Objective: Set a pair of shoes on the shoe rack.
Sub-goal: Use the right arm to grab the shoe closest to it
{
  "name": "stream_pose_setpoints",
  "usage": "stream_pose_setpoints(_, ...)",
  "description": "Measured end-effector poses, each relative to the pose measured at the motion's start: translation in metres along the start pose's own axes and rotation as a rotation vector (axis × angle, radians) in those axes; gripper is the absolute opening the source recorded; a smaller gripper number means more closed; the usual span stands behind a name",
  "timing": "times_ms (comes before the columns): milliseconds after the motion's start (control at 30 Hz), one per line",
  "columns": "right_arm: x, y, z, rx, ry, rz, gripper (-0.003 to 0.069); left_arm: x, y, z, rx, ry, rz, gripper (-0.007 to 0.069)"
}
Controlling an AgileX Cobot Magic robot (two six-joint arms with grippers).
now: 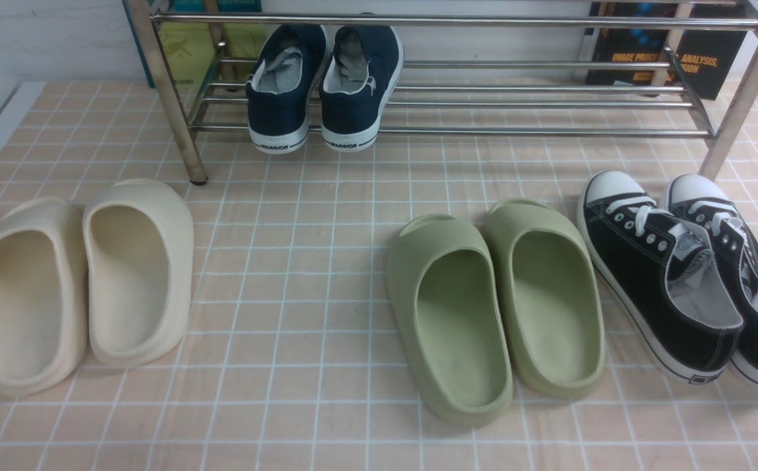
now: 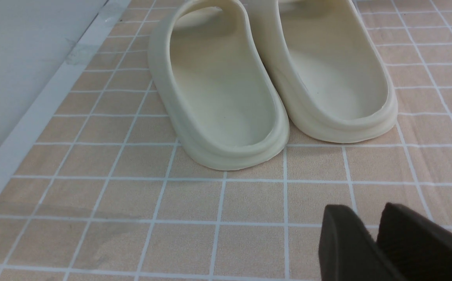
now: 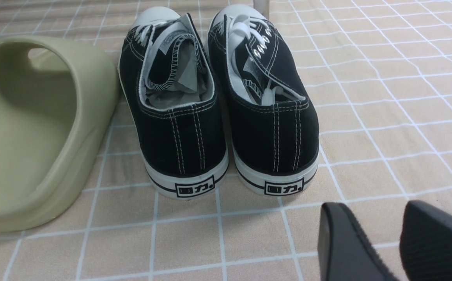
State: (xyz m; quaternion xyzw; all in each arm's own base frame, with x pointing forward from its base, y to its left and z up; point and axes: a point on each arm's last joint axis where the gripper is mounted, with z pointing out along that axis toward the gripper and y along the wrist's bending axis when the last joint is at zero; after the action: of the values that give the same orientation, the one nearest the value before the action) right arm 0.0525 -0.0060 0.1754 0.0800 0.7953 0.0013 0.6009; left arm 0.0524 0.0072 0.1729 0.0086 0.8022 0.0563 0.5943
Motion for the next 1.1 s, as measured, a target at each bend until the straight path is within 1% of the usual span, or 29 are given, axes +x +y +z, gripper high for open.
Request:
stream_pose_setpoints(433, 0.000, 0.000, 0.000, 0.000, 0.000, 0.001, 0.0237, 0.000, 0.000, 0.000, -0.001, 0.000, 0.003, 0.0181)
stream_pose_setpoints(533, 0.000, 0.001, 0.000, -0.008, 0.000, 0.032, 0.0237, 0.000, 0.000, 0.000, -0.001, 0.000, 0.003, 0.0182)
stream_pose_setpoints(567, 0.000, 0.001, 0.000, -0.015, 0.001, 0.069, 0.0237, 0.000, 0.000, 0.000, -0.001, 0.000, 0.003, 0.0183)
stream_pose_setpoints(633, -0.001, 0.004, 0.000, -0.045, -0.002, 0.203, 0.0237, 0.000, 0.000, 0.000, -0.001, 0.000, 0.003, 0.0185)
stream_pose_setpoints(667, -0.001, 0.004, 0.000, -0.049, -0.002, 0.213, 0.0237, 0.000, 0.000, 0.000, -0.001, 0.000, 0.003, 0.0186)
stream_pose_setpoints(700, -0.001, 0.008, 0.000, -0.086, 0.002, 0.394, 0.0237, 0.000, 0.000, 0.000, -0.001, 0.000, 0.003, 0.0189)
stream_pose_setpoints(733, -0.001, 0.009, 0.000, -0.096, 0.005, 0.434, 0.0237, 0.000, 0.000, 0.000, -0.001, 0.000, 0.003, 0.0189)
stream_pose_setpoints(767, -0.001, 0.012, 0.000, -0.133, 0.015, 0.610, 0.0237, 0.000, 0.000, 0.000, -0.001, 0.000, 0.003, 0.0191)
stream_pose_setpoints(800, -0.002, 0.014, 0.000, -0.158, 0.023, 0.740, 0.0237, 0.000, 0.000, 0.000, -0.001, 0.000, 0.003, 0.0193)
stream_pose_setpoints(833, -0.002, 0.014, 0.000, -0.162, 0.024, 0.756, 0.0237, 0.000, 0.000, 0.000, -0.001, 0.000, 0.003, 0.0193)
stream_pose_setpoints(867, -0.004, 0.015, -0.001, -0.181, 0.016, 0.832, 0.0237, 0.000, 0.000, 0.000, -0.001, 0.000, 0.003, 0.0195)
stream_pose_setpoints(933, -0.007, 0.015, -0.001, -0.195, -0.018, 0.884, 0.0237, 0.000, 0.000, 0.000, -0.001, 0.000, 0.003, 0.0197)
stream_pose_setpoints(1100, -0.012, 0.013, -0.001, -0.197, -0.075, 0.888, 0.0237, 0.000, 0.000, 0.000, -0.002, 0.000, 0.004, 0.0200)
